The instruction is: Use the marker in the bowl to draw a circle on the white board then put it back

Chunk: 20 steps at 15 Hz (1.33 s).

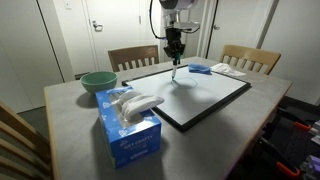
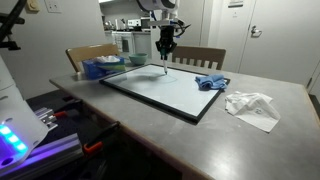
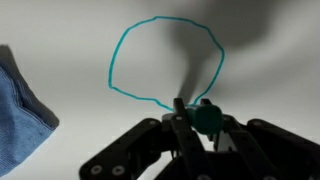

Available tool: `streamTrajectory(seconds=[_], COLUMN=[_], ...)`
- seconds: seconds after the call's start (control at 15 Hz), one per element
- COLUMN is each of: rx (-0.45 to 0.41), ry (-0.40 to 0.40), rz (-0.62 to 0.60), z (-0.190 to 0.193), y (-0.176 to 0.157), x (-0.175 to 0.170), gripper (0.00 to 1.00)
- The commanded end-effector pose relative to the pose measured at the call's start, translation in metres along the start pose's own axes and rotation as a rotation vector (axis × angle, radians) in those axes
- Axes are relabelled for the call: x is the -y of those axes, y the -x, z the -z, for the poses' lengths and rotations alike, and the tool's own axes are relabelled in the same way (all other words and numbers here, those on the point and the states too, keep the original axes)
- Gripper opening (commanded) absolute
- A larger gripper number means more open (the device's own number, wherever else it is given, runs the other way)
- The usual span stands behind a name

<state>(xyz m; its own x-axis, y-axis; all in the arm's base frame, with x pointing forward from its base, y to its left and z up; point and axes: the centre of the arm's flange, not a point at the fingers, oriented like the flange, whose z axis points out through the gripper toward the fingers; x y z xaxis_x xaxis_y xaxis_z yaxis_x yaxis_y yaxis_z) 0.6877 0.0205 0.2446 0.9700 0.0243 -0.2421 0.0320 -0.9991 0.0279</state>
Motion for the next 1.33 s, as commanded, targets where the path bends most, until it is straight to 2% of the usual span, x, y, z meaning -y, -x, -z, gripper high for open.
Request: streamTrajectory(seconds=[0.0, 0.33, 0.67, 1.27], rx=[0.039, 0.035, 0.013, -0.058], ry=[0.009, 0.002, 0.043, 0.226], rz=[0.029, 0.040, 0.039, 0.090], z=[-0.006, -0.003, 0.015, 0.092], y=[-0.007, -0.002, 0.000, 0.010], x=[0.007, 0.017, 0.022, 0.053], gripper=[0.05, 0.05, 0.05, 0.05])
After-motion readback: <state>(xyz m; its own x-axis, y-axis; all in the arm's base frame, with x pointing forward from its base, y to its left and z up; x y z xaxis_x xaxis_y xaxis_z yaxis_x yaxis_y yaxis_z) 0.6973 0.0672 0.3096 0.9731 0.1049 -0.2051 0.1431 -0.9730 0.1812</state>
